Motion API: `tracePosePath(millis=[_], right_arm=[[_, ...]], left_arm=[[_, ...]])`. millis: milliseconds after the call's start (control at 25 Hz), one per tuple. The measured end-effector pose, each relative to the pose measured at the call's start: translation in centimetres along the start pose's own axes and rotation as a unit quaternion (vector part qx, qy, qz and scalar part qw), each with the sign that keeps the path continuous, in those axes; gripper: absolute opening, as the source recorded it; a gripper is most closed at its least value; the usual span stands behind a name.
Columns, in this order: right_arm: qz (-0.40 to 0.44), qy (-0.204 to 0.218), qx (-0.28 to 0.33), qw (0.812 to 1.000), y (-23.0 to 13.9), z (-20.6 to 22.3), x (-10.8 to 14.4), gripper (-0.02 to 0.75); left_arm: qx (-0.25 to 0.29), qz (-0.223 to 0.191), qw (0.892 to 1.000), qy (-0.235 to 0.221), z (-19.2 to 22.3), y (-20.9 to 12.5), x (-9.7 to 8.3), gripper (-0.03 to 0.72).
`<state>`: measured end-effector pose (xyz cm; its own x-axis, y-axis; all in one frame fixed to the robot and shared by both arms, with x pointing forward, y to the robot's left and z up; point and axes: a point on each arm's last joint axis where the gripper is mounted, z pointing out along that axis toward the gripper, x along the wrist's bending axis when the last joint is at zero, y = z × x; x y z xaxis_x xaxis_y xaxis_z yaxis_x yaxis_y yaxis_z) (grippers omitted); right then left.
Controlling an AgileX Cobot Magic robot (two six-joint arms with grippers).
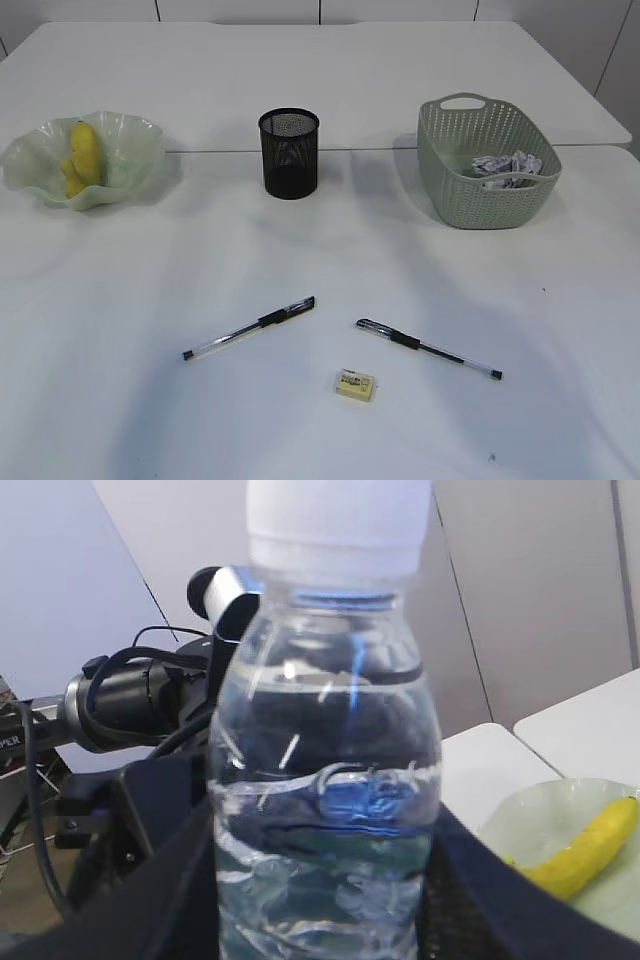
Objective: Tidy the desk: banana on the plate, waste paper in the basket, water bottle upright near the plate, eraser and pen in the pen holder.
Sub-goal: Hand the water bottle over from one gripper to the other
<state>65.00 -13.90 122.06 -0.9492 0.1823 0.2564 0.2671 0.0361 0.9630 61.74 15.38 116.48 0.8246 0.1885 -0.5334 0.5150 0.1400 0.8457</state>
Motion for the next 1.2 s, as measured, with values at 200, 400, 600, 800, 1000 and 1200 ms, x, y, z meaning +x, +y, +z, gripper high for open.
tracePosePath(millis=[200,400,600,800,1000,1200], right_arm=[[0.007,0.005,-0.004,1.000,0.07,0.08,0.13,0.366],[0.008,0.013,-0.005,1.000,0.08,0.69,0.51,0.366],[0.009,0.014,-0.005,1.000,0.08,0.78,0.56,0.366],[0.010,0.016,-0.007,1.000,0.18,0.74,0.67,0.366],[0.017,0.018,-0.009,1.000,0.21,0.74,0.71,0.366],[0.018,0.019,-0.009,1.000,0.23,0.74,0.72,0.366]], left_arm=[[0.001,-0.001,1.000,-0.005,0.34,-0.10,-0.21,0.556],[0.001,-0.002,1.000,-0.011,0.68,-0.18,-0.44,0.556],[-0.001,-0.004,1.000,-0.016,0.77,-0.17,-0.57,0.554],[-0.001,-0.004,1.000,-0.016,0.77,-0.17,-0.57,0.482],[0.000,-0.001,1.000,-0.017,0.76,-0.18,-0.59,0.426],[0.000,0.001,1.000,-0.018,0.76,-0.19,-0.61,0.415]])
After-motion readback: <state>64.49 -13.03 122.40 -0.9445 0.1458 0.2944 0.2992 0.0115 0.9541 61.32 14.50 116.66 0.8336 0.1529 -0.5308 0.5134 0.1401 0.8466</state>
